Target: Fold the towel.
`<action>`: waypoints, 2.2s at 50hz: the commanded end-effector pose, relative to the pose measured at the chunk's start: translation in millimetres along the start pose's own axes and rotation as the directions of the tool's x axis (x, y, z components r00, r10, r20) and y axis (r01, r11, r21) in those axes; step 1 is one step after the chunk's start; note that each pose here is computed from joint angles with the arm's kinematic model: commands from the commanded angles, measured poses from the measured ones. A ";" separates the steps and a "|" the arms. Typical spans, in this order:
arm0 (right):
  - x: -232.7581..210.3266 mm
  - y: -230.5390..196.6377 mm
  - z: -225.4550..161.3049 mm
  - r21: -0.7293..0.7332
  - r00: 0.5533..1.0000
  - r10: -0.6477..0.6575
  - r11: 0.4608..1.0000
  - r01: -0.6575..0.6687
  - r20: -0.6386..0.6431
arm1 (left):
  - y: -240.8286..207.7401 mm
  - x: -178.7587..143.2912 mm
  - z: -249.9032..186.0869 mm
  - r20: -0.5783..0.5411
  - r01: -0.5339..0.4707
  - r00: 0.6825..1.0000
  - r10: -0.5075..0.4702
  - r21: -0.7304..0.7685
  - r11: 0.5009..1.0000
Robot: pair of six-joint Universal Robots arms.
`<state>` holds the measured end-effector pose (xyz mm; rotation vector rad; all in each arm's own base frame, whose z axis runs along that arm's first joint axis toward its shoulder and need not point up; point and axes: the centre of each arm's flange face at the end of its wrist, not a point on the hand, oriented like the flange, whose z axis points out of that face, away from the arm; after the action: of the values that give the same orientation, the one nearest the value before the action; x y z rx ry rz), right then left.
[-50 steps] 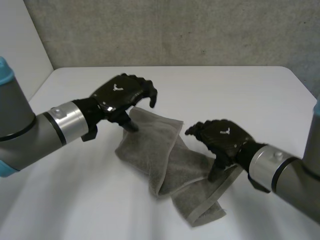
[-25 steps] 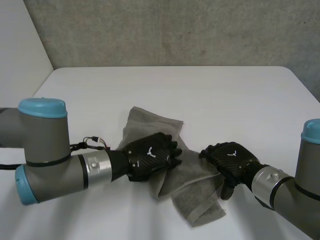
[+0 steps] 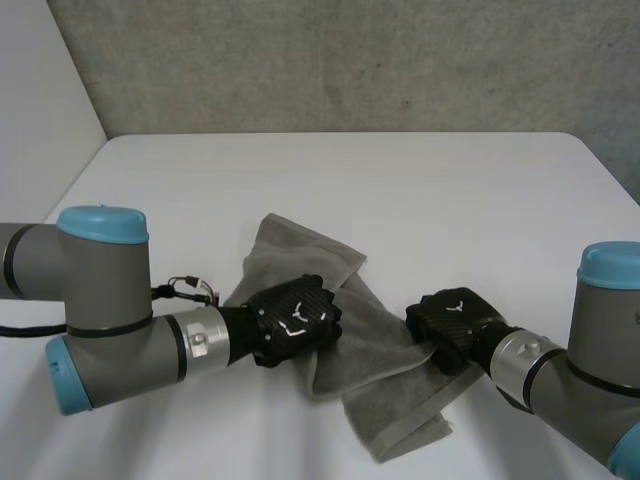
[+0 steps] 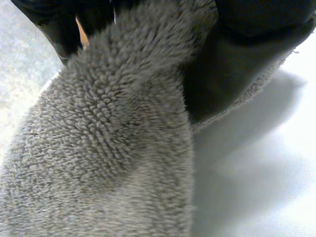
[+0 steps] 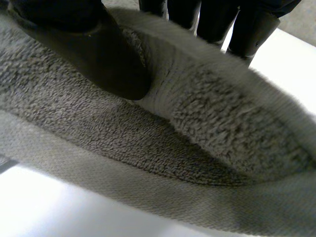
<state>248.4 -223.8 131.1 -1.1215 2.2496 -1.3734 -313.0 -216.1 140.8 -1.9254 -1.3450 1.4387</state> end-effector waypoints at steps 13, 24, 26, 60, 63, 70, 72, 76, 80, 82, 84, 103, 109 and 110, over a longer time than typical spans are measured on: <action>30.9 -176.5 -82.6 0.423 1.000 0.017 0.906 -0.021 0.012 | -137.8 -121.1 -65.2 0.299 0.192 0.904 -0.306 0.354 0.915; 96.9 -280.9 -63.4 0.642 0.970 0.045 0.757 0.122 -0.238 | -157.6 -250.5 -84.7 0.618 -0.009 0.657 -0.433 0.581 0.814; 106.1 -300.4 -74.2 0.698 0.945 0.091 0.697 0.165 -0.314 | -170.8 -261.5 -94.9 0.657 -0.078 0.620 -0.429 0.595 0.800; 21.0 -62.5 -7.9 0.013 0.973 -0.229 0.973 0.230 -0.015 | 2.7 -19.0 -29.2 0.362 0.502 0.785 -0.503 0.103 0.859; 24.5 -60.0 -8.8 0.001 0.974 -0.224 0.975 0.224 -0.029 | 2.3 -23.1 -31.4 0.370 0.497 0.784 -0.498 0.106 0.861; 39.7 -55.4 -10.0 -0.017 0.978 -0.198 0.980 0.198 -0.065 | 2.2 -56.9 -48.1 0.447 0.456 0.761 -0.470 0.146 0.878; 41.0 -53.2 -10.0 -0.023 0.979 -0.194 0.981 0.193 -0.067 | 1.8 -63.1 -52.5 0.462 0.446 0.757 -0.462 0.151 0.882; 41.9 -48.4 -8.4 -0.017 0.978 -0.196 0.981 0.195 -0.078 | 1.4 -73.0 -56.9 0.479 0.425 0.756 -0.446 0.159 0.891; 41.4 -45.1 -7.5 -0.014 0.975 -0.207 0.978 0.207 -0.082 | -4.7 -88.0 -55.3 0.470 0.373 0.779 -0.416 0.188 0.909; 40.8 -43.3 -6.8 -0.014 0.975 -0.207 0.978 0.207 -0.082 | -4.2 -91.3 -51.5 0.456 0.363 0.789 -0.412 0.195 0.911; 40.2 -40.6 -5.7 -0.014 0.975 -0.207 0.978 0.207 -0.083 | 5.2 -102.4 -40.3 0.440 0.351 0.803 -0.402 0.196 0.916; 41.3 -29.9 -3.4 -0.032 0.977 -0.196 0.980 0.194 -0.083 | 60.0 -120.7 -2.2 0.364 0.324 0.885 -0.292 -0.031 0.946; 41.3 -28.2 -1.8 -0.034 0.977 -0.197 0.980 0.195 -0.081 | 70.8 -114.4 -0.3 0.351 0.251 0.916 -0.194 -0.124 0.960; 41.2 -27.8 -1.6 -0.035 0.977 -0.196 0.980 0.194 -0.080 | 74.8 -114.9 -0.6 0.365 0.250 0.913 -0.182 -0.147 0.957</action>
<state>233.1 -259.5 163.4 -1.3482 2.2712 -1.4969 -283.8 -347.3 152.6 -1.5178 -1.8232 1.6274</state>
